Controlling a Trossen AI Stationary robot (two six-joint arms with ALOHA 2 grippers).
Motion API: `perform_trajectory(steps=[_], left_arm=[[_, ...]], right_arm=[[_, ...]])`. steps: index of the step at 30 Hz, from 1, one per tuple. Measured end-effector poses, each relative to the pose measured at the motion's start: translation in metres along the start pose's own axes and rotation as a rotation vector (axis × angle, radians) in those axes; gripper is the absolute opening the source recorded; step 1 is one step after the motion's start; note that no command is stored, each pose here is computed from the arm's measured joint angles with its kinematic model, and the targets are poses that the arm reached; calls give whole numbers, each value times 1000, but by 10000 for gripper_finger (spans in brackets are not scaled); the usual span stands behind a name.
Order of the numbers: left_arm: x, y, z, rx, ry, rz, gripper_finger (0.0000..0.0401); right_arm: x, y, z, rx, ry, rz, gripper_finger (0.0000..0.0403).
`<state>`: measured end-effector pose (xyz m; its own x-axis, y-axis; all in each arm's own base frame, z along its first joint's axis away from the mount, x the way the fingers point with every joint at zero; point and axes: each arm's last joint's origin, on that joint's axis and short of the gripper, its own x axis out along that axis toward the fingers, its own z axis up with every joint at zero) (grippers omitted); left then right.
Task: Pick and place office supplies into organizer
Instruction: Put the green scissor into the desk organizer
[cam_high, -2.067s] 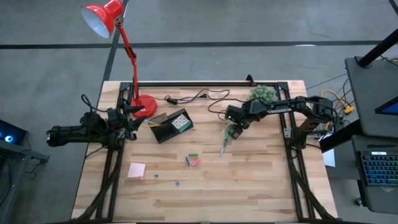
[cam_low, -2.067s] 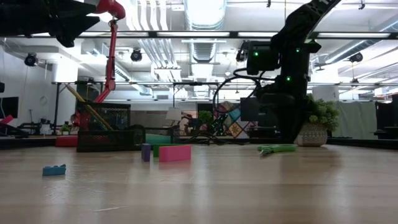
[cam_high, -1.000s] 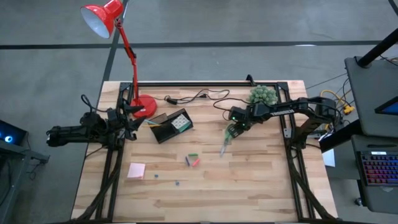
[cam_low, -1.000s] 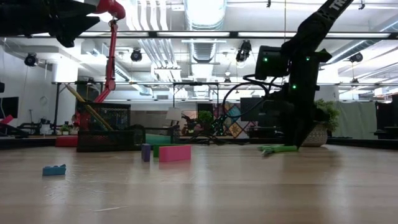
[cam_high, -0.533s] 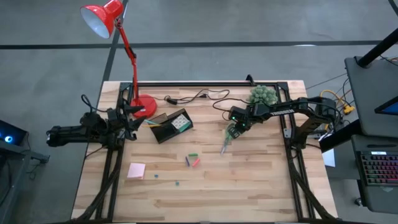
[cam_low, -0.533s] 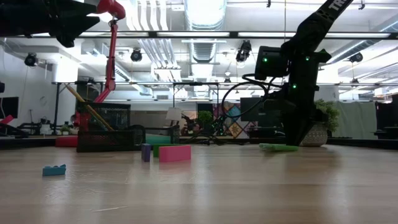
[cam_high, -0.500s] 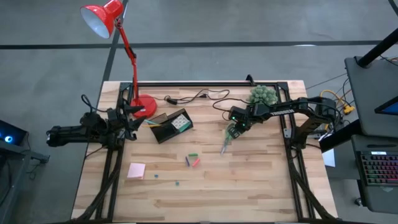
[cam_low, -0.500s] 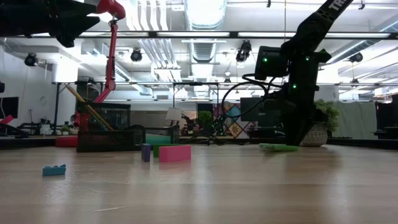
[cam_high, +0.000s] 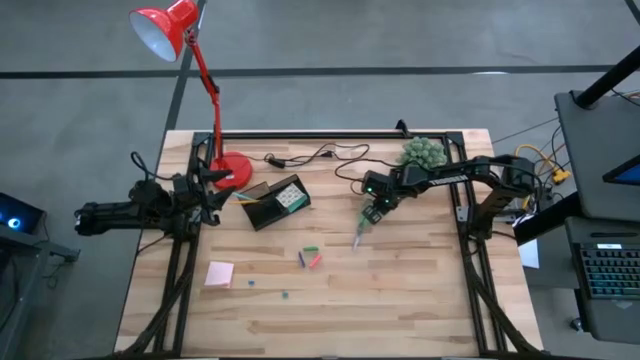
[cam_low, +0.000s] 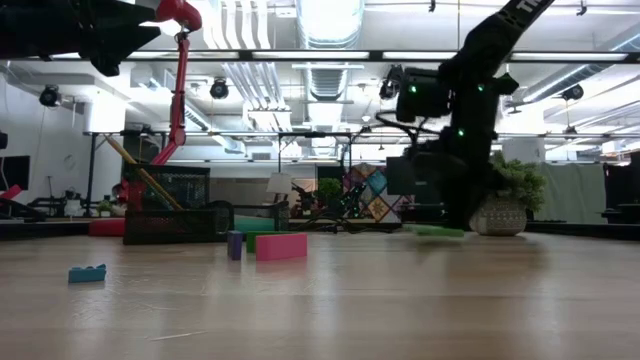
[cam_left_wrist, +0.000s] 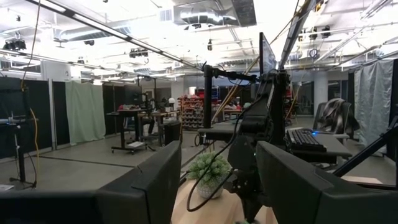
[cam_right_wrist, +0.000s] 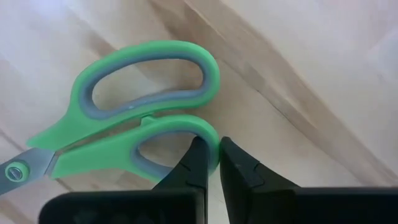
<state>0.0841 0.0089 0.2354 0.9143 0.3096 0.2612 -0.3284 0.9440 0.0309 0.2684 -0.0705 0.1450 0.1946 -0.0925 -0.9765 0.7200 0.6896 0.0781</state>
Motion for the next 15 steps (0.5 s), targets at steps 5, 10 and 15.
perform_trajectory(steps=[5,10,15], left_arm=[[0,0,0,-1,-1,0,196],[0,0,0,0,1,0,196],[0,0,0,0,0,0,196]], right_arm=[[-7,5,7,-29,-41,-5,12],[-15,11,15,-55,-105,-28,12],[-28,24,24,-95,-206,-75,12]])
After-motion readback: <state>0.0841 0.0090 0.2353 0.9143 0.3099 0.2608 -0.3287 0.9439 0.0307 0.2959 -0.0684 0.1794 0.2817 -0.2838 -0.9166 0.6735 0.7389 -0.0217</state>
